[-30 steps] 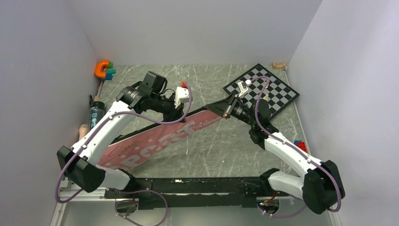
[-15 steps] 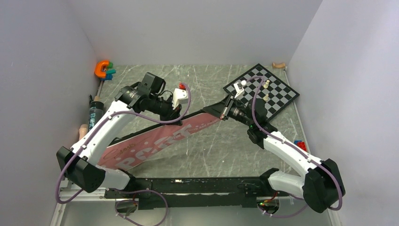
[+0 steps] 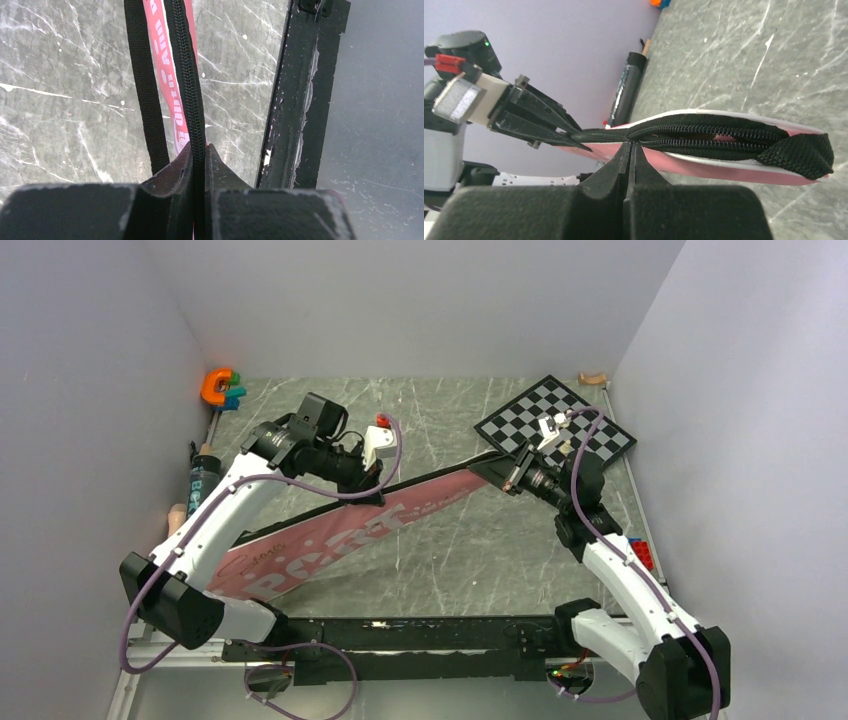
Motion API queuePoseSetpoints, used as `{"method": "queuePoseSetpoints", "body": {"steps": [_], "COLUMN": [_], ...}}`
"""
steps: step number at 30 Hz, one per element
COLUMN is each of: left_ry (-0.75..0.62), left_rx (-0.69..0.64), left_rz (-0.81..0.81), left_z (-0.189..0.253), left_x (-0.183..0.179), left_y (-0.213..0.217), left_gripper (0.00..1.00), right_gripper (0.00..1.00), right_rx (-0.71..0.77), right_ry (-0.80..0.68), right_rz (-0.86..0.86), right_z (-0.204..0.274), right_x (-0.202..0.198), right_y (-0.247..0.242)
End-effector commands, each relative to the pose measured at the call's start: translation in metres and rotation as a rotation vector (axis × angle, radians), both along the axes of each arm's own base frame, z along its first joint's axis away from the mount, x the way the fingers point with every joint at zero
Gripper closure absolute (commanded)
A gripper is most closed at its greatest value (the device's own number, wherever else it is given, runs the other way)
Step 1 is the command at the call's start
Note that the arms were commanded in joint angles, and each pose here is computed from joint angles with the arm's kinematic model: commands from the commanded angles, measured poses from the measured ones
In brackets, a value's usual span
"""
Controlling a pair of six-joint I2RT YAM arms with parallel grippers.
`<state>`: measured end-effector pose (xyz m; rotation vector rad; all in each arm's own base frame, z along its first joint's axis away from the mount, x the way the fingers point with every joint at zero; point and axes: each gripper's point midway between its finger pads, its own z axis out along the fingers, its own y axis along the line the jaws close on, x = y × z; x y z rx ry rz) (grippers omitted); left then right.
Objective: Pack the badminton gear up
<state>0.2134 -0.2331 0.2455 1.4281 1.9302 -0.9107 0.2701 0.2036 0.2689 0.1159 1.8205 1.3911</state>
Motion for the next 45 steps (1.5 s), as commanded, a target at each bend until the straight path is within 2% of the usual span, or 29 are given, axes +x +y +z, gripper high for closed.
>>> {"method": "queuePoseSetpoints", "body": {"steps": [1,9,16,20,23,33,35,38,42,45], "left_ry": [-0.079,-0.085,-0.081,-0.082,-0.085,-0.085,-0.082,-0.072,-0.052,-0.04], "left_rx": [-0.108,-0.11,-0.108,-0.111,-0.111,-0.122,-0.128,-0.134,-0.115,-0.084], "left_rz": [-0.042,-0.04,-0.04,-0.042,-0.042,-0.049,-0.052,-0.059,-0.101,-0.155], "left_z": [0.038,0.039,0.037,0.039,0.04,0.045,0.046,0.046,0.041,0.034], "left_x": [-0.006,-0.007,-0.007,-0.007,-0.007,-0.009,-0.009,-0.007,-0.007,-0.01], "left_y": [-0.006,-0.004,-0.004,-0.004,-0.004,-0.005,-0.006,-0.01,-0.025,-0.042], "left_gripper": [0.96,0.97,0.97,0.98,0.98,0.98,0.98,0.97,0.97,0.97], "right_gripper": [1.0,1.0,1.0,0.95,1.0,1.0,0.89,0.79,0.58,0.5], "right_rx": [-0.07,-0.125,-0.109,-0.104,-0.123,-0.191,-0.199,-0.248,-0.343,-0.398], "right_ry": [0.012,0.055,0.087,0.083,0.114,0.247,0.256,0.262,0.219,0.186], "right_rz": [0.035,-0.092,-0.106,-0.1,-0.144,-0.313,-0.316,-0.354,-0.504,-0.598], "right_z": [-0.007,-0.005,0.002,0.003,-0.006,-0.047,-0.05,-0.051,-0.027,-0.004], "right_x": [-0.01,0.006,0.012,0.008,0.008,0.008,0.007,0.005,-0.001,-0.006], "right_y": [-0.002,-0.047,-0.069,-0.07,-0.079,-0.118,-0.119,-0.127,-0.151,-0.166]}}
